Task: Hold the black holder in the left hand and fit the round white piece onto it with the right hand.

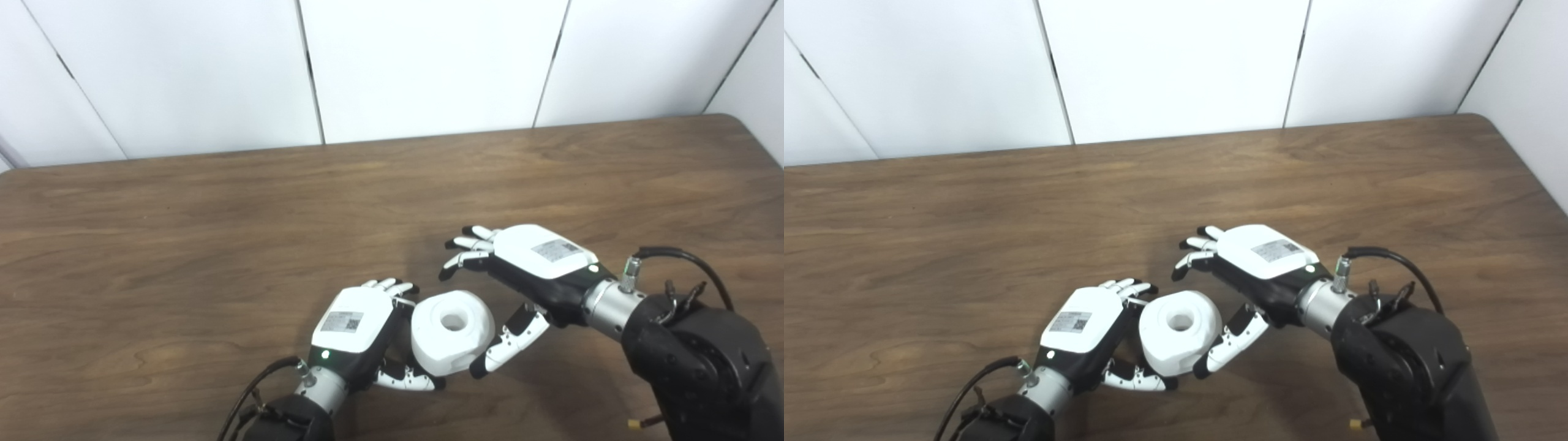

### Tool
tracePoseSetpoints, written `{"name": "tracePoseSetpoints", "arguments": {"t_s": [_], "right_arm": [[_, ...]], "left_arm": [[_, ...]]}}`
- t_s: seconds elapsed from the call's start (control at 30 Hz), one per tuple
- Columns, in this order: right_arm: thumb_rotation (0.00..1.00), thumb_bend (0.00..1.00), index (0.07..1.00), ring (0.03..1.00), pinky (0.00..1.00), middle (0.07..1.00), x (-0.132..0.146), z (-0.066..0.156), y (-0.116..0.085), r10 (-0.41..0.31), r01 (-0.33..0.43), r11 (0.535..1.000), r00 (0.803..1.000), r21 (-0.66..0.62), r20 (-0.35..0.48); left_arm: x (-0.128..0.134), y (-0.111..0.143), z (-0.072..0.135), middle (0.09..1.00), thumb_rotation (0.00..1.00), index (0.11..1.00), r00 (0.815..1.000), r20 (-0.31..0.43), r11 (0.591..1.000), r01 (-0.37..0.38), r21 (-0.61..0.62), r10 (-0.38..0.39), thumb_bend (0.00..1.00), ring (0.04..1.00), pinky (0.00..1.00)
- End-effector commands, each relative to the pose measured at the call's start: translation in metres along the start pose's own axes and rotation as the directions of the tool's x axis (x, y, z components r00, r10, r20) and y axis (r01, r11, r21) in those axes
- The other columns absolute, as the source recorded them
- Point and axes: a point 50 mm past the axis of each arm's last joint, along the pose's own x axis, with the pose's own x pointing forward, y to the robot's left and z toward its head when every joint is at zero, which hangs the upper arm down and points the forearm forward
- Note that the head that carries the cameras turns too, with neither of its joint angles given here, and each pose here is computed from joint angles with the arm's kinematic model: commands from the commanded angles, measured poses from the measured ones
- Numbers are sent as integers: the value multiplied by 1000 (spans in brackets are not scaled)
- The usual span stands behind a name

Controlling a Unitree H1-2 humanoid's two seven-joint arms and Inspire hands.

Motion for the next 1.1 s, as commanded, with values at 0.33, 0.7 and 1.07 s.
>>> {"name": "tracePoseSetpoints", "arguments": {"t_s": [0.33, 0.7, 1.07], "right_arm": [[471, 1000, 780, 1000, 967, 950, 2, -1, -18, -84, 84, 996, 996, -27, 16], [470, 1000, 778, 1000, 966, 948, 5, -4, -17, -82, 82, 996, 997, -22, 14], [472, 1000, 777, 1000, 964, 946, 6, -7, -17, -75, 75, 997, 997, -17, 14]], "left_arm": [[-30, -2, -28, 910, 349, 840, 951, -151, 963, 265, -44, -269, 921, 946, 912], [-56, 31, -40, 875, 268, 832, 977, -177, 988, 102, -115, -121, 949, 901, 851], [-72, 41, -63, 893, 222, 888, 972, -234, 981, -76, -181, 32, 959, 913, 830]]}}
